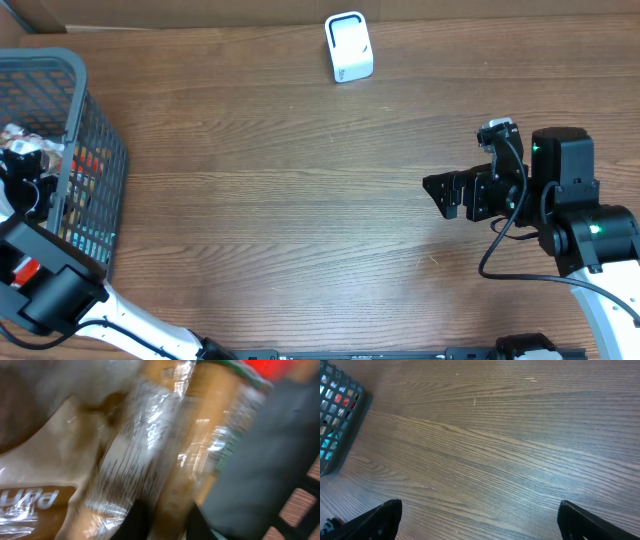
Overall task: Scan the item barcode
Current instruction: 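Reach the left gripper into the basket and grasp the spaghetti pack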
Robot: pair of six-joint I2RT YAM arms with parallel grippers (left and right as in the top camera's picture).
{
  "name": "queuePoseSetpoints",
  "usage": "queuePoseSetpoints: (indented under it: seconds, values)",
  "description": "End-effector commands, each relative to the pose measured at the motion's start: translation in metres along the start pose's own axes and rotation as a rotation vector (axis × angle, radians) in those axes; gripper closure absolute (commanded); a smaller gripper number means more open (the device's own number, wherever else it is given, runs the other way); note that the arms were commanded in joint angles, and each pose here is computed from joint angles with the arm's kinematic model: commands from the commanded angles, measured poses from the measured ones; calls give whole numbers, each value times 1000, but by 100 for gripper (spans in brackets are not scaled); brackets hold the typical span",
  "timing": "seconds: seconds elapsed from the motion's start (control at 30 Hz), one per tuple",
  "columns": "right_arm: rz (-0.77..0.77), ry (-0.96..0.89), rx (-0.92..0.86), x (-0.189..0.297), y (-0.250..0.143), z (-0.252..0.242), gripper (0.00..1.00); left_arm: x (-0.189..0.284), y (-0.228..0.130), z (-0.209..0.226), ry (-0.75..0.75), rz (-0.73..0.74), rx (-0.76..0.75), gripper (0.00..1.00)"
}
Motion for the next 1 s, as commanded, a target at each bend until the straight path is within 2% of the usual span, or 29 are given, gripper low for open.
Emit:
queuePoseSetpoints:
  seconds: [0.0,0.1,0.27,0.6,0.7,0.73,0.8,0.83,0.87,0.97]
  values:
    - [-28,15,23,5,7,6,0,-29,-16,-15,-95,90,53,96]
    - [-28,15,23,5,8,6,0,-27,-14,-14,-88,83,65,96]
    - [-30,16,24,5,8,6,0,-9,-4,-4,-43,62,204,96]
    - [-30,19,21,5,8,7,0,63,24,14,24,-61,476,96]
    - [-30,19,21,5,8,7,0,61,24,12,24,-53,435,96]
    - [-30,19,21,5,8,7,0,57,23,9,18,-39,380,82]
    - [-29,18,20,5,8,7,0,48,22,5,9,-22,323,23]
    - [-30,19,21,5,8,7,0,42,20,4,2,-11,308,9]
    - [-30,19,21,5,8,7,0,36,18,1,-8,1,289,1]
    - [-30,19,21,5,8,7,0,12,8,-10,-54,43,178,0]
Point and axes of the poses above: each gripper's point midway between its finger pads, its own x axis back along the fingers, its own z axis along the line the jaws close on, y = z × x, the point moved 5 cm from there along x, back along the fingers, and after that the axes turned 10 degrees about -x, right-handed, at the moved point
